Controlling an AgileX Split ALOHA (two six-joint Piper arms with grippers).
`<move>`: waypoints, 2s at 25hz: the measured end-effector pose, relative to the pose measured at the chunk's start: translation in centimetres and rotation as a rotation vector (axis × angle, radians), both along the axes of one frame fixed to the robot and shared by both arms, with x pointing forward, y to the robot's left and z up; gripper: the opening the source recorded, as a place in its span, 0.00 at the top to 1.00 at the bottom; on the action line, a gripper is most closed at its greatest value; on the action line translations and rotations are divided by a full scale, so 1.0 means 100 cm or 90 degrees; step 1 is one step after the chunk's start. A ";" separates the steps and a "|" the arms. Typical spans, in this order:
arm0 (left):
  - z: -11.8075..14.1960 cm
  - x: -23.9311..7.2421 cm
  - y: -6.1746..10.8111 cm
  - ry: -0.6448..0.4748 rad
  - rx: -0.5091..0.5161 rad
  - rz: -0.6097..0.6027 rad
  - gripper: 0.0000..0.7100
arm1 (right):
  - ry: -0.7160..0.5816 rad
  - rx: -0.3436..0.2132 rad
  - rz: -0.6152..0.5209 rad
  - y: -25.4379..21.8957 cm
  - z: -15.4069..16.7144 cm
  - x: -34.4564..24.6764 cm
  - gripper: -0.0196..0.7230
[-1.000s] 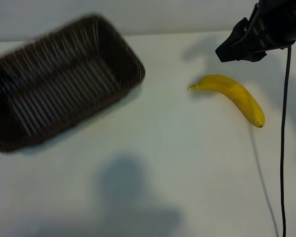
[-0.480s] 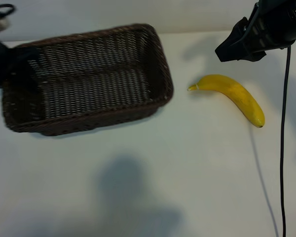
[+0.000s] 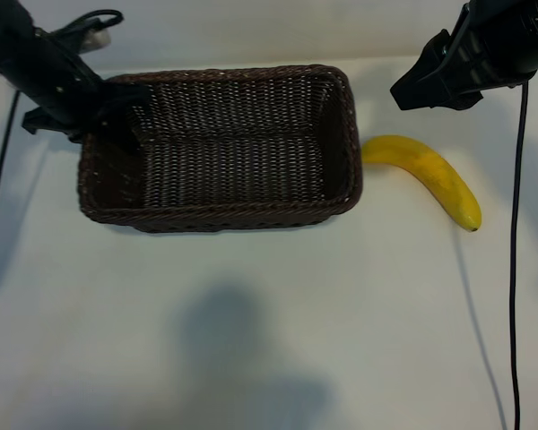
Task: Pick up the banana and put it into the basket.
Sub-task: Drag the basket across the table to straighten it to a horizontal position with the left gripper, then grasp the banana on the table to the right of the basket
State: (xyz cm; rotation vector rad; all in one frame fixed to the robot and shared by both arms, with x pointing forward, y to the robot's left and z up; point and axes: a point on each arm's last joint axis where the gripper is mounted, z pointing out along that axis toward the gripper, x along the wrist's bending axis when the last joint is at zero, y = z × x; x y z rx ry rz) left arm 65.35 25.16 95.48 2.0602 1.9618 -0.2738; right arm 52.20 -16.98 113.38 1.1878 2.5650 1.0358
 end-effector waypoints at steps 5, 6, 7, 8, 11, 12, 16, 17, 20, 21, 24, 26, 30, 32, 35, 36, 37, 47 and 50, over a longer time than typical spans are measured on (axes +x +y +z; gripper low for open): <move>-0.022 0.004 -0.009 0.023 0.003 0.015 0.76 | -0.003 0.001 -0.001 0.000 0.000 0.000 0.27; -0.024 0.005 -0.011 0.020 0.004 0.015 0.76 | -0.003 0.001 -0.002 0.000 0.000 0.000 0.27; -0.025 0.005 -0.012 0.017 0.005 0.015 0.76 | -0.003 0.001 -0.002 0.000 0.000 0.000 0.27; -0.025 0.006 -0.013 0.012 0.005 0.014 0.76 | -0.004 0.001 -0.002 0.000 0.000 0.001 0.27; -0.025 0.007 -0.016 0.005 0.005 0.013 0.76 | -0.012 0.004 -0.006 0.000 0.001 0.002 0.27; -0.027 0.007 -0.017 0.005 0.006 0.011 0.76 | -0.013 0.004 -0.007 0.000 0.001 0.002 0.27; -0.037 0.008 -0.018 0.018 0.007 0.011 0.76 | -0.016 0.005 -0.009 0.000 0.001 0.002 0.27; -0.039 0.008 -0.018 0.020 0.008 0.011 0.76 | -0.016 0.005 -0.009 0.000 0.001 0.002 0.27; -0.041 0.008 -0.018 0.021 0.006 0.012 0.76 | -0.016 0.005 -0.009 0.000 0.001 0.002 0.27; -0.040 0.009 -0.018 0.019 0.005 0.010 0.76 | -0.016 0.005 -0.009 0.000 0.001 0.002 0.27; -0.038 0.009 -0.018 0.019 0.004 -0.010 0.74 | -0.016 0.005 -0.009 0.000 0.001 0.002 0.27; -0.033 0.010 -0.019 0.025 0.000 -0.023 0.64 | -0.017 0.005 -0.010 0.000 0.001 0.003 0.27; -0.018 0.013 -0.021 0.039 -0.013 -0.031 0.32 | -0.017 0.006 -0.011 0.000 0.001 0.003 0.27; -0.012 0.011 -0.022 0.060 -0.014 -0.040 0.19 | -0.017 0.006 -0.011 0.000 0.001 0.003 0.27; -0.004 0.004 -0.018 0.089 0.008 -0.059 0.14 | -0.021 0.008 -0.013 0.000 0.002 0.003 0.27; 0.002 0.002 -0.016 0.086 0.021 -0.063 0.14 | -0.026 0.009 -0.017 0.000 0.002 0.004 0.27; 0.009 0.001 -0.015 0.075 0.029 -0.064 0.14 | -0.033 0.012 -0.020 0.000 0.003 0.005 0.27; 0.135 -0.039 -0.005 -0.122 0.010 -0.050 0.19 | -0.067 0.042 -0.041 0.002 0.007 0.010 0.27; 0.159 -0.053 0.002 -0.161 -0.026 -0.034 0.19 | -0.060 0.034 -0.036 0.001 0.006 0.009 0.27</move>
